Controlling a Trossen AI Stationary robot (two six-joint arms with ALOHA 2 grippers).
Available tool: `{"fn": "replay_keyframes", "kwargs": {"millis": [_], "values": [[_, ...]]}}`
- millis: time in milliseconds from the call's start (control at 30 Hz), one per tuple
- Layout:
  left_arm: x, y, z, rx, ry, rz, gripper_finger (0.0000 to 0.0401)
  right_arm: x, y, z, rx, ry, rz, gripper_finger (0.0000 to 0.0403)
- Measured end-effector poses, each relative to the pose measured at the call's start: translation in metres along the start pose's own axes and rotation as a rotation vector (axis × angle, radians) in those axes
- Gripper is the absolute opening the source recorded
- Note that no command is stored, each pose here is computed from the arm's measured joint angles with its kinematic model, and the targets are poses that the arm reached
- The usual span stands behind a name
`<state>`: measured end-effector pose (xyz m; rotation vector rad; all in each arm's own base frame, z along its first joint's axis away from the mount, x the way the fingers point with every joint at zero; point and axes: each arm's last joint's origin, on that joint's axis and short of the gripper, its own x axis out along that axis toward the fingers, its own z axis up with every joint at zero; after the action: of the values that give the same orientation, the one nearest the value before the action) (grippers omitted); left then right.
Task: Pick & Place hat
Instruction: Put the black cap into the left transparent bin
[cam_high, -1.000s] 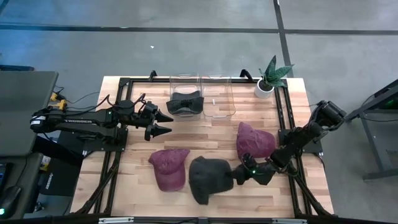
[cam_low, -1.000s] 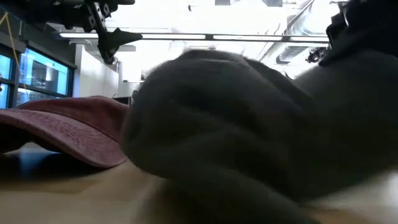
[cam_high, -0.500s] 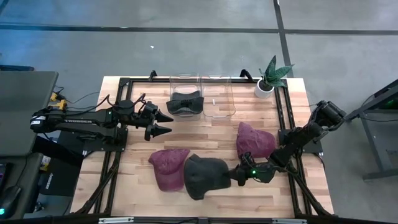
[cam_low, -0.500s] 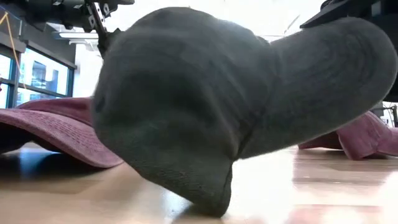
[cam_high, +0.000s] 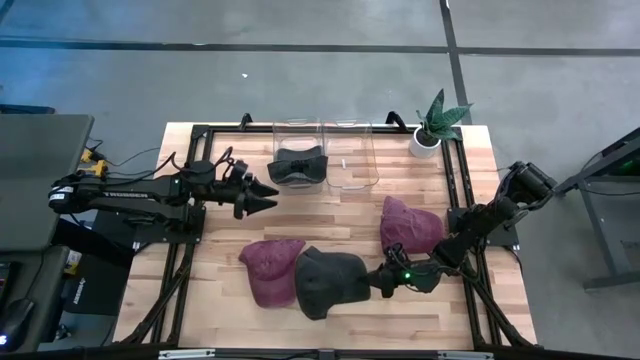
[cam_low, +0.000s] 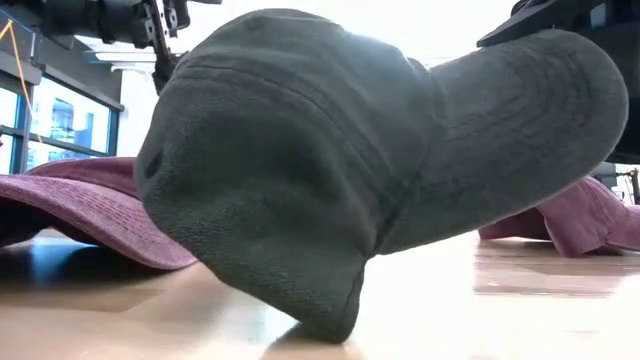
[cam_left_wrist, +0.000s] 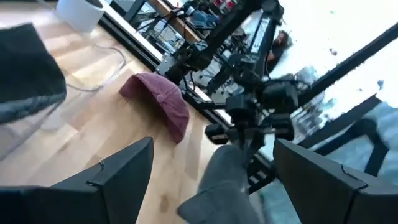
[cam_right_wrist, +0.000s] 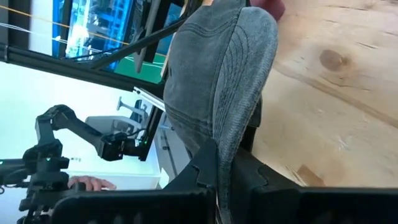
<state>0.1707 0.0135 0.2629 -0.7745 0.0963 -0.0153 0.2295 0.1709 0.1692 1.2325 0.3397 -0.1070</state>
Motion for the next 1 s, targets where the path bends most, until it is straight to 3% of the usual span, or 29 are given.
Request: {"fn": "replay_keyframes", "kwargs": {"millis": [333,767,1000], "values": [[0.002,0.004,-0.001,-0.186,-0.041,0.075,0.0323,0.001,0.003,0.004,0.014,-0.013,0.022,0.0005],[0.001,0.005,-0.001,-0.14,-0.036,0.082,0.0323,-0.016,0.035,0.048,-0.073,-0.159,0.136,0.0005],[0.001,-0.004,0.005,-0.082,-0.057,-0.048,0.0323,-0.024,0.046,0.075,-0.138,-0.218,0.174,0.0005]]}}
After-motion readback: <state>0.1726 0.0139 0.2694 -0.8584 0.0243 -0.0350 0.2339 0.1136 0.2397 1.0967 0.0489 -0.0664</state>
